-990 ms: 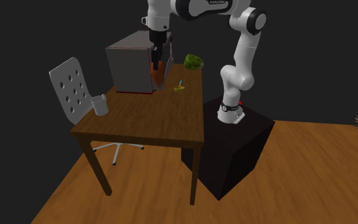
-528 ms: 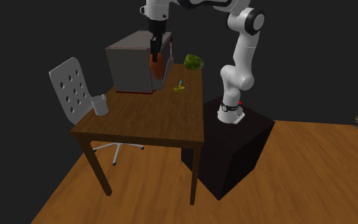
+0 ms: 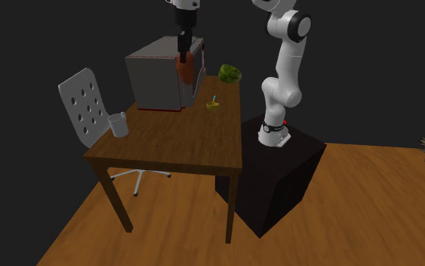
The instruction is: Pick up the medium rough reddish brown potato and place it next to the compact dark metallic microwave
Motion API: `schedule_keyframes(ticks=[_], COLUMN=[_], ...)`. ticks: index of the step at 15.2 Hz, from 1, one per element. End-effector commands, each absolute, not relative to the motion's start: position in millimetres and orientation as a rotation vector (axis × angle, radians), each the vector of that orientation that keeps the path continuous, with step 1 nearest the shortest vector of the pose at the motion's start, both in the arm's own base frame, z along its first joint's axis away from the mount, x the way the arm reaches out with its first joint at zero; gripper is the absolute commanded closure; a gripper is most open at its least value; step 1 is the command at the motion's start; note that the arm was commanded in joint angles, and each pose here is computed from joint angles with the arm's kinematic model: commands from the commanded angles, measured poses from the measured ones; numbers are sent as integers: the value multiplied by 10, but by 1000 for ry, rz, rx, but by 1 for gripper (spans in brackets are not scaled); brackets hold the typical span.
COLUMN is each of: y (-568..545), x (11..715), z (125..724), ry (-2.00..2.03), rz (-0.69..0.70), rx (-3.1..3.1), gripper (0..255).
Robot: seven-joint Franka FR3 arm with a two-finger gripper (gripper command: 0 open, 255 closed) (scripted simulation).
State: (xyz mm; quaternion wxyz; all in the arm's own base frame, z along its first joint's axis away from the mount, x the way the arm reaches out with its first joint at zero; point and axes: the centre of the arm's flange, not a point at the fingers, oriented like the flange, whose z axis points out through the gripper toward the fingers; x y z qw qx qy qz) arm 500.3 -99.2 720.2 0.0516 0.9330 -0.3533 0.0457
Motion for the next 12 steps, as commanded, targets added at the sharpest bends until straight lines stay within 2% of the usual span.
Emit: schedule_keyframes(ticks=[1,8,12], y=[-995,-995,-1226], x=[5006,5006,4531], z=[7318,7660,7660], ry=[-1075,-1075,-1075], rz=[138,138,138], rx=[2838,2838,2838], gripper=[255,255,255])
